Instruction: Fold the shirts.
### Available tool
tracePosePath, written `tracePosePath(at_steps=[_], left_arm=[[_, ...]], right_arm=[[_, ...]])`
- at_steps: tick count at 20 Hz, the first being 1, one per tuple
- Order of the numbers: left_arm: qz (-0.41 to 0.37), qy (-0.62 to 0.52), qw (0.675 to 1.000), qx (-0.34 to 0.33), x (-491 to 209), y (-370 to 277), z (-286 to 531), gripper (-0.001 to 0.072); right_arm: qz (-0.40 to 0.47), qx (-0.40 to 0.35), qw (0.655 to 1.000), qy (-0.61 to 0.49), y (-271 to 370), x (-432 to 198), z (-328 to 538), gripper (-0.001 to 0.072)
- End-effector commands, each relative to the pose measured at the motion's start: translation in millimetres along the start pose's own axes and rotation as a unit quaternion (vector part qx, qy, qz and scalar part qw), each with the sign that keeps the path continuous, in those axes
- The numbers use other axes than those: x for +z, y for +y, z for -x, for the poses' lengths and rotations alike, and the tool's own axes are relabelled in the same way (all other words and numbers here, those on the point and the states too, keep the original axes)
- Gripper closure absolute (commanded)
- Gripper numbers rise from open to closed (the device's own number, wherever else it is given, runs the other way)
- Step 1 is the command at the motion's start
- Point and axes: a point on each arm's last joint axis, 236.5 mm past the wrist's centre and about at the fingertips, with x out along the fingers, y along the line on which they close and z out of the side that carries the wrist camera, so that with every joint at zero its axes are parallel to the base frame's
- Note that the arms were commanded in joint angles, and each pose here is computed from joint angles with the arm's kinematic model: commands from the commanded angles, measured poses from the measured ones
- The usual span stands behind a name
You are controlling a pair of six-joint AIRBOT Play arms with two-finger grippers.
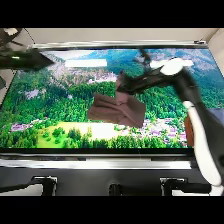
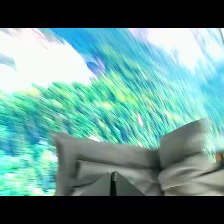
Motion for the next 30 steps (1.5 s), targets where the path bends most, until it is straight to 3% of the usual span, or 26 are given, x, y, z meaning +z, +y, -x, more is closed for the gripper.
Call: tracePosePath(at_steps=[1,3,4,5,6,10,13,15,16,19,24,25,26,28,29,30], left_arm=[[-0.012,-0.062,0.997,0.051,12.3,5.7,76.7,0.0682],[-0.025,-0.074,0.996,0.051,12.8,-6.3,88.6,0.0682],[-0.030,-0.076,0.995,0.049,12.1,-11.4,90.2,0.0682],[-0.033,-0.075,0.996,0.047,11.4,-14.4,89.7,0.0682],[-0.034,-0.073,0.996,0.045,10.9,-15.4,88.0,0.0682],[-0.036,-0.065,0.996,0.046,7.0,-10.4,82.8,0.0682],[-0.032,-0.059,0.997,0.046,3.8,-6.9,79.2,0.0682],[-0.032,-0.059,0.997,0.046,3.6,-6.8,79.1,0.0682],[-0.032,-0.059,0.997,0.046,3.6,-6.8,79.1,0.0682],[-0.032,-0.059,0.997,0.046,3.7,-6.9,79.1,0.0682],[-0.032,-0.059,0.997,0.046,3.7,-6.9,79.1,0.0681],[-0.031,-0.059,0.997,0.046,3.7,-6.7,78.9,0.0681],[-0.032,-0.059,0.997,0.046,3.7,-6.9,79.1,0.0681],[-0.032,-0.059,0.997,0.046,3.8,-6.6,78.9,0.0681],[-0.032,-0.059,0.997,0.046,3.8,-6.6,79.0,0.0681],[-0.032,-0.059,0.997,0.046,3.8,-6.6,79.0,0.0682]], right_arm=[[-0.050,0.039,0.998,-0.005,6.7,-2.6,-81.7,0.0662],[-0.102,0.066,0.993,-0.001,8.4,-4.5,-104.8,0.0642],[-0.119,0.071,0.990,-0.003,7.3,-4.0,-112.1,0.0364],[-0.129,0.074,0.989,-0.006,6.1,-2.5,-115.4,0.0020],[-0.129,0.072,0.989,-0.010,3.3,0.6,-112.6,-0.0002],[-0.104,0.031,0.993,-0.045,-28.0,29.7,-54.0,0.0010],[-0.096,-0.135,0.986,-0.021,-121.8,19.0,29.3,0.0019],[-0.147,-0.259,0.953,0.057,-200.4,-28.0,83.6,0.0018],[-0.181,-0.273,0.941,0.091,-222.5,-53.1,93.7,0.0019],[-0.282,-0.177,0.937,0.103,-233.0,-95.5,57.5,0.0032],[-0.303,-0.094,0.945,0.081,-226.0,-107.1,-4.2,0.0041],[-0.296,-0.086,0.949,0.072,-226.3,-101.9,-10.1,0.0069],[-0.293,-0.080,0.951,0.058,-224.4,-94.8,-13.7,0.0234],[-0.294,-0.064,0.953,0.036,-218.7,-82.6,-17.2,0.0490],[-0.282,-0.050,0.957,0.035,-212.2,-79.5,-16.9,0.0668],[-0.265,-0.035,0.963,0.034,-205.2,-74.1,-12.2,0.0661]])
